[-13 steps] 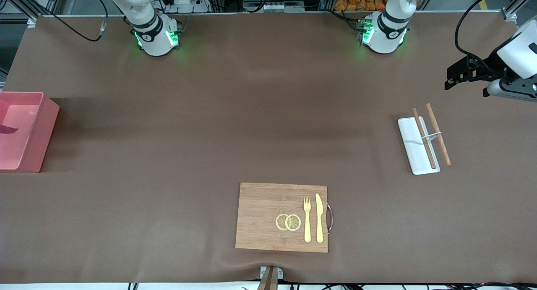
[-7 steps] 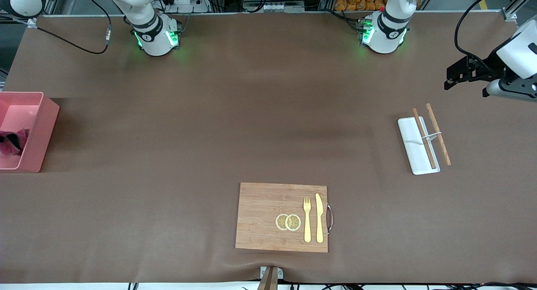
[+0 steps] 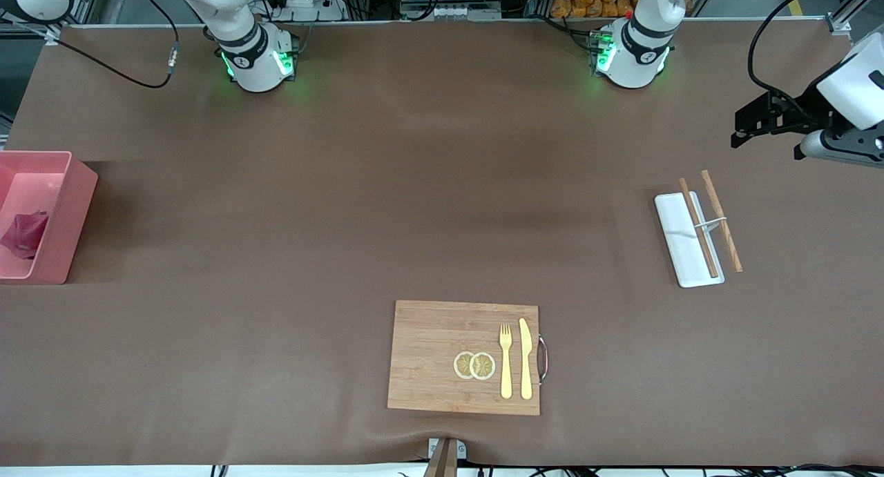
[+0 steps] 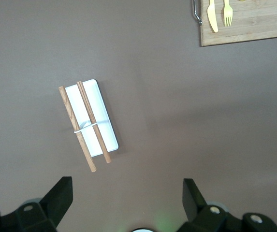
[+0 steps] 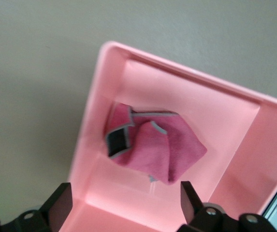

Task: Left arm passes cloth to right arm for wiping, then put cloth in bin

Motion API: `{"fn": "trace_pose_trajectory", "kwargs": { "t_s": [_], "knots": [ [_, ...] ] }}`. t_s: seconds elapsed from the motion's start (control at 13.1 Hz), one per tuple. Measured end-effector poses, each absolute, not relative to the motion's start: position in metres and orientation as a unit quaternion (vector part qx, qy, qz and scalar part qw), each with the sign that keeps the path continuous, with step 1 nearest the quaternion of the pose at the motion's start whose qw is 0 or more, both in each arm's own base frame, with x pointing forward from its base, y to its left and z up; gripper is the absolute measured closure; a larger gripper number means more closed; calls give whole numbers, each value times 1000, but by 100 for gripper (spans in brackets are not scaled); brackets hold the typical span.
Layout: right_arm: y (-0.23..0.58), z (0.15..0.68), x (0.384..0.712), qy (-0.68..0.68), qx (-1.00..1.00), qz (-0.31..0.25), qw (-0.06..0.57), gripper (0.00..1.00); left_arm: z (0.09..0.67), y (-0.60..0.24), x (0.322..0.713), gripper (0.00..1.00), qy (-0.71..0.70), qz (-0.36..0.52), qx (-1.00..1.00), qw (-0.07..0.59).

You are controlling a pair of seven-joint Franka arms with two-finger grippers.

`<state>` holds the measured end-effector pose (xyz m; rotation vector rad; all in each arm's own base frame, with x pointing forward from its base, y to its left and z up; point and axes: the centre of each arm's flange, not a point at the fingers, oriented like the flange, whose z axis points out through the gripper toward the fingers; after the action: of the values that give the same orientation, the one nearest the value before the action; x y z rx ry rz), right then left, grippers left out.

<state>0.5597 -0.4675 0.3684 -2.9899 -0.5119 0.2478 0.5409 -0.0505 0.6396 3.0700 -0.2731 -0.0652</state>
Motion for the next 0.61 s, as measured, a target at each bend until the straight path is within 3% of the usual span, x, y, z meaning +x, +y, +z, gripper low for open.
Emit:
{"fn": "trace_pose_trajectory", "kwargs": {
  "t_s": [0.31, 0.61],
  "knots": [
    [-373, 461, 609, -160, -984, 67, 30, 0, 640, -51, 541, 0, -89, -21, 995, 29],
    [-262, 518, 638, -145, -987, 69, 18, 0, 640, -50, 541, 0, -88, -21, 995, 30]
  ]
}}
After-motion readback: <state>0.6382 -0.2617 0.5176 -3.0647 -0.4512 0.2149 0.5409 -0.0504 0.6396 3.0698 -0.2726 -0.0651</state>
